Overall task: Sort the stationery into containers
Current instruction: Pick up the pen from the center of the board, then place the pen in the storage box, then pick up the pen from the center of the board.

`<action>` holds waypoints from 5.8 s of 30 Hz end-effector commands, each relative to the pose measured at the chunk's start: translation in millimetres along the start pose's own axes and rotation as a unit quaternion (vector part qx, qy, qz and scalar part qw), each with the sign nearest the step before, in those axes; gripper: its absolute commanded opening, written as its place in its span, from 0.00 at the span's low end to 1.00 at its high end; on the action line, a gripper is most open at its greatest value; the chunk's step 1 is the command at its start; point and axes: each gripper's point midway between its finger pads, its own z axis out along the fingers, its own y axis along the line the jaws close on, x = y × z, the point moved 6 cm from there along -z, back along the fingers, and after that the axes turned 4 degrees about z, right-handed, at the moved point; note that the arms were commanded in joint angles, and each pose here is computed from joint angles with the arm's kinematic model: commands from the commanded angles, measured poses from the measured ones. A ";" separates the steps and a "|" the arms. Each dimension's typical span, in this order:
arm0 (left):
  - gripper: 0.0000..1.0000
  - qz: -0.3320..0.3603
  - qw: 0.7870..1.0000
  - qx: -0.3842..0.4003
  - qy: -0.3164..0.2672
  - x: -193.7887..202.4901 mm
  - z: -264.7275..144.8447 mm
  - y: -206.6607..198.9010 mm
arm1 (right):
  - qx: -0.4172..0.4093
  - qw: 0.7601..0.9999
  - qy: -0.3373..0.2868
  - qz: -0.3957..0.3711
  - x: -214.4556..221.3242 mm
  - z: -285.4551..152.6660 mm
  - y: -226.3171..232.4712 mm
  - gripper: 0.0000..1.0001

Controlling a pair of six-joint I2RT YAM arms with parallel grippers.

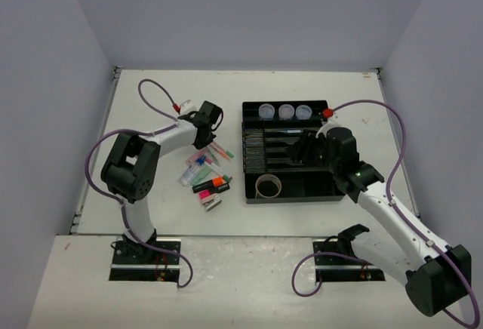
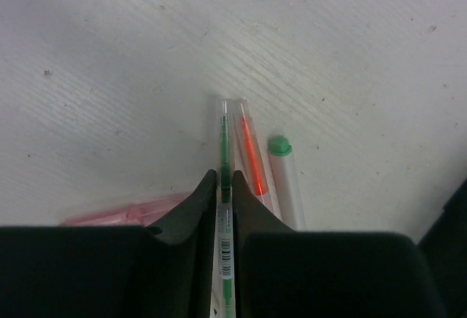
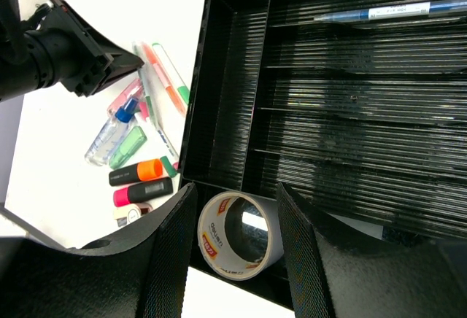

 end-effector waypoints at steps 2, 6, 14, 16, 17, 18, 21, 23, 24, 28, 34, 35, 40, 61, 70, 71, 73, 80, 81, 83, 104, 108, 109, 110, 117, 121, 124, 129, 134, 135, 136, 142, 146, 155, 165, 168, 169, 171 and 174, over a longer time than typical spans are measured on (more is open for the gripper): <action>0.04 -0.049 0.997 0.045 -0.039 -23.2 -21.9 -7.1 | -0.013 0.999 -0.031 -0.014 -8.3 -2.0 3.5 0.50; 0.01 -0.057 0.995 0.074 -0.045 -29.3 -36.3 -9.0 | -0.018 0.999 -0.028 -0.015 -7.6 -0.9 4.4 0.50; 0.00 0.008 0.949 0.313 -0.042 -26.3 -97.7 -35.9 | -0.227 0.971 0.051 -0.054 10.5 -3.5 49.2 0.57; 0.00 0.037 0.923 0.380 -0.047 -17.4 -122.6 -44.8 | -0.233 0.969 0.066 -0.041 14.2 1.5 55.2 0.62; 0.00 0.051 0.913 0.403 -0.049 -13.0 -132.1 -47.1 | -0.235 0.969 0.072 -0.038 15.6 3.7 57.9 0.65; 0.00 0.066 0.900 0.429 -0.047 -6.0 -143.0 -50.2 | -0.241 0.967 0.079 -0.035 17.5 5.5 62.8 0.69; 0.00 0.114 0.836 0.537 -0.026 23.7 -188.9 -59.2 | -0.252 0.963 0.091 -0.023 22.1 13.5 83.7 0.74; 0.00 0.120 0.799 0.590 -0.013 37.9 -209.5 -55.3 | -0.242 0.965 0.102 -0.006 27.1 21.5 93.1 0.67; 0.00 0.115 0.780 0.614 -0.016 40.2 -216.1 -52.3 | -0.230 0.968 0.099 0.008 27.8 26.4 92.3 0.62; 0.00 0.102 0.741 0.663 -0.011 45.8 -234.0 -43.0 | -0.210 0.972 0.087 0.054 30.0 34.3 89.3 0.53; 0.00 0.099 0.721 0.686 -0.005 47.2 -248.6 -37.2 | -0.230 0.967 0.091 0.063 30.5 34.5 98.6 0.42; 0.00 0.099 0.721 0.686 -0.005 47.2 -248.8 -36.8 | -0.234 0.966 0.092 0.064 30.6 33.9 100.3 0.41; 0.01 0.101 0.722 0.684 -0.005 46.1 -249.0 -37.3 | -0.254 0.959 0.100 0.076 30.9 33.9 108.3 0.09; 1.00 0.024 0.933 0.302 -0.193 -43.5 -260.9 87.4 | 0.195 0.815 -0.156 0.524 -63.0 87.4 -29.4 0.00; 1.00 0.023 0.938 0.294 -0.184 -35.2 -267.1 119.5 | 0.265 0.750 -0.157 0.585 -77.4 139.9 -60.5 0.00; 1.00 0.024 0.937 0.296 -0.183 -33.9 -267.1 120.9 | 0.271 0.749 -0.156 0.584 -79.5 144.3 -61.4 0.00; 1.00 0.026 0.937 0.299 -0.179 -30.5 -266.2 124.7 | 0.297 0.744 -0.155 0.578 -80.2 156.6 -67.7 0.00; 1.00 0.039 0.939 0.299 -0.168 -20.2 -256.4 126.2 | 0.336 0.736 -0.139 0.571 -83.2 176.4 -79.6 0.00; 1.00 0.042 0.937 0.302 -0.167 -19.2 -255.5 125.0 | 0.342 0.735 -0.136 0.570 -81.2 179.0 -82.1 0.00; 1.00 0.047 0.936 0.308 -0.165 -17.5 -254.4 123.0 | 0.352 0.732 -0.127 0.570 -76.5 183.6 -87.5 0.00; 1.00 0.062 0.937 0.305 -0.158 -10.3 -242.9 118.3 | 0.353 0.754 -0.122 0.541 -85.6 186.7 -92.4 0.28; 1.00 0.065 0.938 0.300 -0.158 -9.5 -238.3 114.2 | 0.315 0.776 -0.128 0.531 -99.4 175.7 -78.3 0.27; 1.00 0.068 0.940 0.294 -0.157 -9.8 -235.8 111.6 | 0.299 0.785 -0.133 0.526 -103.6 170.3 -72.9 0.26; 1.00 0.072 0.943 0.285 -0.156 -10.1 -232.3 108.4 | 0.282 0.795 -0.137 0.519 -108.1 163.8 -66.7 0.26; 1.00 0.042 0.973 0.171 -0.147 -29.3 -195.4 71.7 | 0.188 0.888 -0.165 0.386 -130.4 104.1 -11.8 0.28; 0.99 0.030 0.988 0.101 -0.113 -43.5 -149.3 47.5 | 0.168 0.930 -0.154 0.287 -121.7 75.7 4.2 0.24; 0.85 0.026 0.995 0.060 -0.076 -53.1 -117.7 28.7 | 0.161 0.945 -0.157 0.239 -108.7 56.5 0.6 0.21; 0.70 0.025 0.997 0.038 -0.063 -60.5 -82.1 3.5 | 0.177 0.945 -0.158 0.223 -84.4 34.5 -16.4 0.20; 0.58 0.031 0.998 0.016 -0.045 -57.3 -52.2 -9.3 | 0.146 0.951 -0.158 0.224 -64.7 22.2 -20.7 0.19; 0.58 0.034 0.999 0.013 -0.041 -56.2 -46.7 -12.2 | 0.146 0.951 -0.157 0.224 -61.6 20.6 -22.5 0.19; 0.55 0.035 0.999 0.006 -0.038 -55.8 -43.6 -12.3 | 0.143 0.951 -0.158 0.223 -61.0 18.5 -22.1 0.19; 0.42 0.035 0.999 -0.015 -0.025 -47.4 -20.8 -18.8 | 0.115 0.951 -0.179 0.224 -58.8 2.7 -19.2 0.13; 0.41 0.034 0.999 -0.038 -0.010 -40.9 -6.6 -21.1 | 0.110 0.948 -0.192 0.227 -57.4 -6.1 -20.3 0.14; 0.35 0.035 0.998 -0.053 0.000 -28.6 12.2 -20.4 | 0.095 0.947 -0.203 0.231 -56.6 -13.7 -18.2 0.13; 0.24 0.043 0.997 -0.061 0.020 -10.5 27.8 -14.0 | 0.092 0.946 -0.204 0.234 -55.6 -14.2 -18.3 0.13; 0.16 0.043 0.997 -0.063 0.024 -7.1 27.1 -9.3 | 0.092 0.946 -0.203 0.234 -55.0 -13.5 -18.7 0.13; 0.13 0.042 0.997 -0.063 0.023 -7.5 26.0 -8.1 | 0.093 0.946 -0.203 0.234 -54.9 -13.6 -18.9 0.13; 0.06 0.036 0.998 -0.056 0.017 -11.3 19.5 -7.8 | 0.092 0.947 -0.203 0.233 -54.8 -13.2 -18.7 0.13; 0.00 0.028 0.999 -0.038 0.010 -17.6 6.6 -7.6 | 0.088 0.948 -0.202 0.230 -55.2 -12.7 -17.8 0.13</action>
